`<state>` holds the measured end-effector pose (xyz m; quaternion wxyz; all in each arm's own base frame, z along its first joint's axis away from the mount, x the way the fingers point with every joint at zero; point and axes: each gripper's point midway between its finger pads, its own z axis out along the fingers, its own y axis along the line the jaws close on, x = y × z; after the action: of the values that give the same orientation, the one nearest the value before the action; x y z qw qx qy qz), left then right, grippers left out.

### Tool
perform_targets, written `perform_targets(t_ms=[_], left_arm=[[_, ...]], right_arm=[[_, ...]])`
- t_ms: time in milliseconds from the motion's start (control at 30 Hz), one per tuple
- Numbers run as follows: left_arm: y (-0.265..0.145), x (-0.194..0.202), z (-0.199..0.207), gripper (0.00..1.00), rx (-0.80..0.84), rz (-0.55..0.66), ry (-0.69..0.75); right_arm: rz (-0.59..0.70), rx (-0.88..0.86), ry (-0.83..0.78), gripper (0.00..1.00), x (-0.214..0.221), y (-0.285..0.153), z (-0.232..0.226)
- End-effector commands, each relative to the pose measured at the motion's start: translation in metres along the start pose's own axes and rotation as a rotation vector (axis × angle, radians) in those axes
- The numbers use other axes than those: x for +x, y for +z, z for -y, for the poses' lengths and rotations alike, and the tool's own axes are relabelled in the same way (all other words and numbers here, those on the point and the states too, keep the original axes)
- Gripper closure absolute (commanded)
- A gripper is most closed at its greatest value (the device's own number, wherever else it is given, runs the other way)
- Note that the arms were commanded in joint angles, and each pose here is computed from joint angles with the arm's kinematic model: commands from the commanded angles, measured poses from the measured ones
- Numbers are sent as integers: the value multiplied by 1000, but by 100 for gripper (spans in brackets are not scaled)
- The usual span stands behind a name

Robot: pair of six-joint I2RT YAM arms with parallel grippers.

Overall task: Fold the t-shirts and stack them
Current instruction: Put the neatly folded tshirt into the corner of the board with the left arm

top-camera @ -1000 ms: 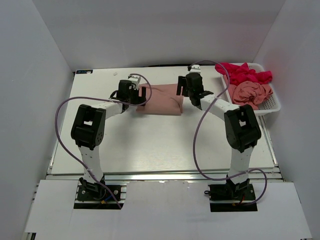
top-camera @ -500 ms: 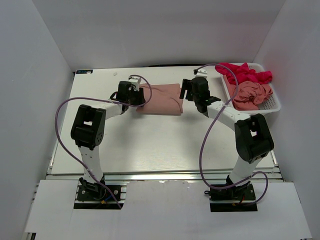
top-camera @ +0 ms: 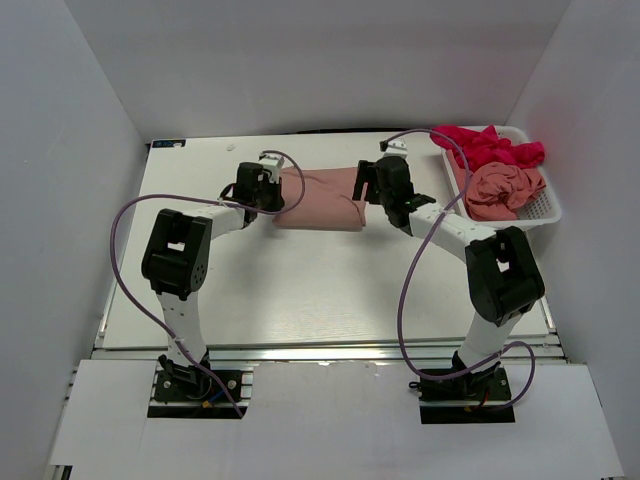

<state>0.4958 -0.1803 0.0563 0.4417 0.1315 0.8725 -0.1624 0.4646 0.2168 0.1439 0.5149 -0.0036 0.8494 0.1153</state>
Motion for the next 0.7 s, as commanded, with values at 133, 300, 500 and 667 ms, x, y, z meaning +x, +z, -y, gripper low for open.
perform_targets(t_ms=[133,300,500,667], left_arm=[[-2,-45,-67,100,-137,95,-35],[3,-37,-155,100,-244,70,-138],[-21,-39,-220,100,-358,102,-136],[-34,-35,-249,100,-404,101,-152]], right_arm=[[74,-56,8,19,-28,-11,-25],[37,-66,-16,19,-9,-8,-33],[17,-62,-38,19,2,-5,-36],[13,-60,-45,19,4,-5,-37]])
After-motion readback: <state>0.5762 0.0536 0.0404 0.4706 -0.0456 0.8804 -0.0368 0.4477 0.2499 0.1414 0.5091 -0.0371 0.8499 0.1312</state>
